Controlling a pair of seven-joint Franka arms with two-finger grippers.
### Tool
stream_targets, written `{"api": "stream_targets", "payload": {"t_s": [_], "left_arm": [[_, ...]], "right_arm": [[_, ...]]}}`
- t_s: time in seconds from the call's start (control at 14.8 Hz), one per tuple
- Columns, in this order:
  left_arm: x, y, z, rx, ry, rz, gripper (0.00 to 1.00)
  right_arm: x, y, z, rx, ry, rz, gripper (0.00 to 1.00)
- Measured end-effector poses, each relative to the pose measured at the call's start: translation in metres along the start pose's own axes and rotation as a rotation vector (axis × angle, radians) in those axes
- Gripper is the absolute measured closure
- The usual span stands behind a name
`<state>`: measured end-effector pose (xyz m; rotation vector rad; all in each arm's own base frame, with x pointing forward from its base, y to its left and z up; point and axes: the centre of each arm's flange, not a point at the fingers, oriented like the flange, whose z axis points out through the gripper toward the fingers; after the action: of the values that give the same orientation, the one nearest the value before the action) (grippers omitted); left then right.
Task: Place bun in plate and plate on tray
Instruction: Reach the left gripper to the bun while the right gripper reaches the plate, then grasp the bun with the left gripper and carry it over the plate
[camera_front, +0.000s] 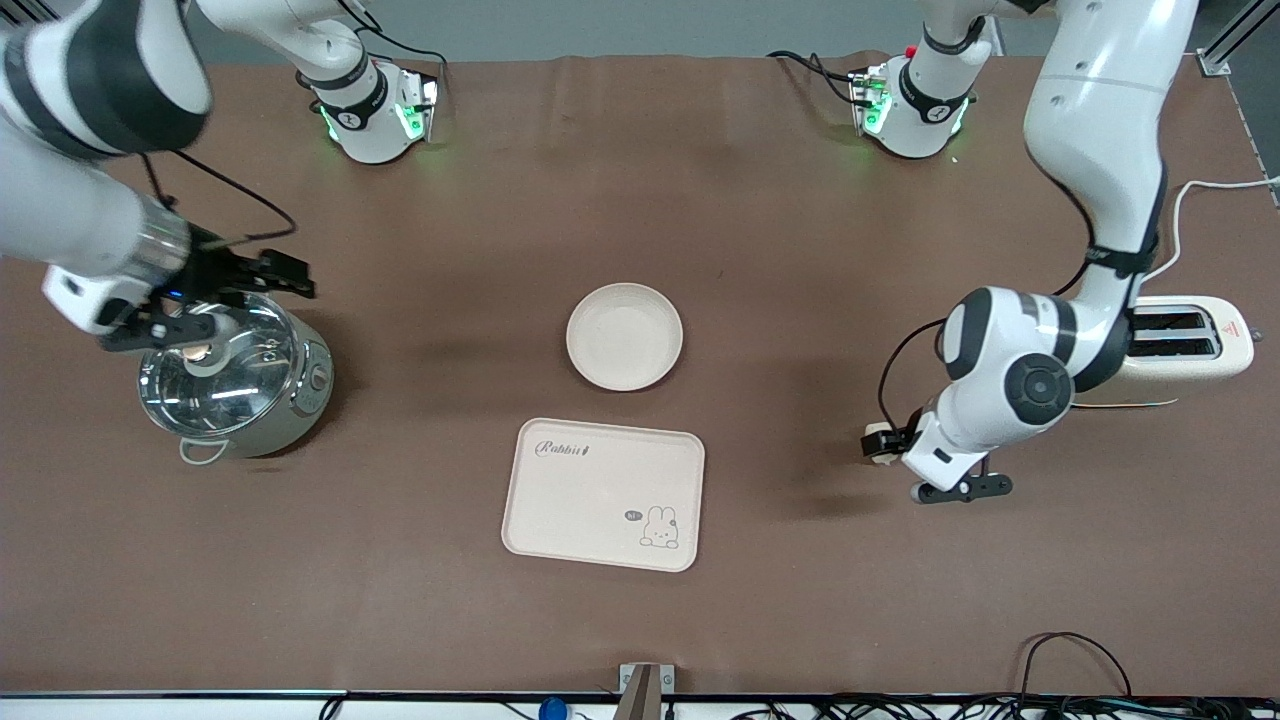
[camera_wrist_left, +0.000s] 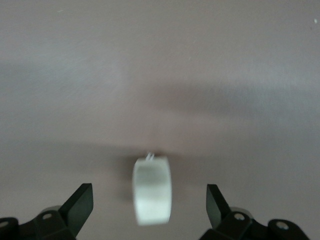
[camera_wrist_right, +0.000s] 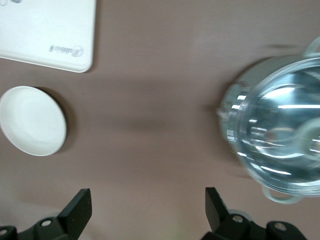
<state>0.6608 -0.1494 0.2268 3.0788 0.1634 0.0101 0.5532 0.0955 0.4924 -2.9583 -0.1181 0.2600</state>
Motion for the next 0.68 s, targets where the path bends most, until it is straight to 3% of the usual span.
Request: {"api": "stream_targets", "payload": {"t_s": [0.14,0.34,0.54,0.68], "left_arm": [[-0.005,0.003,0.028,-0.018,0.026,0.001,0.00],[-0.015,0.008,0.043,-0.027,0.010,0.005,0.08],[-0.025,0.012,0.049,-0.031,-0.013,0.013,0.41],[-0.026,0.011,0.046,-0.032,-0.012,0.015,0.62]], "right_arm": [[0.003,-0.019,0.035,0.028,-0.001,0.003,0.00],[0.001,-0.028,0.086,0.099,0.012,0.036,0.00],[-0.005,-0.045,0.149,0.171,0.052,0.089,0.00],[-0.009,-0.071,0.194,0.186,0.049,0.102,0.00]]}}
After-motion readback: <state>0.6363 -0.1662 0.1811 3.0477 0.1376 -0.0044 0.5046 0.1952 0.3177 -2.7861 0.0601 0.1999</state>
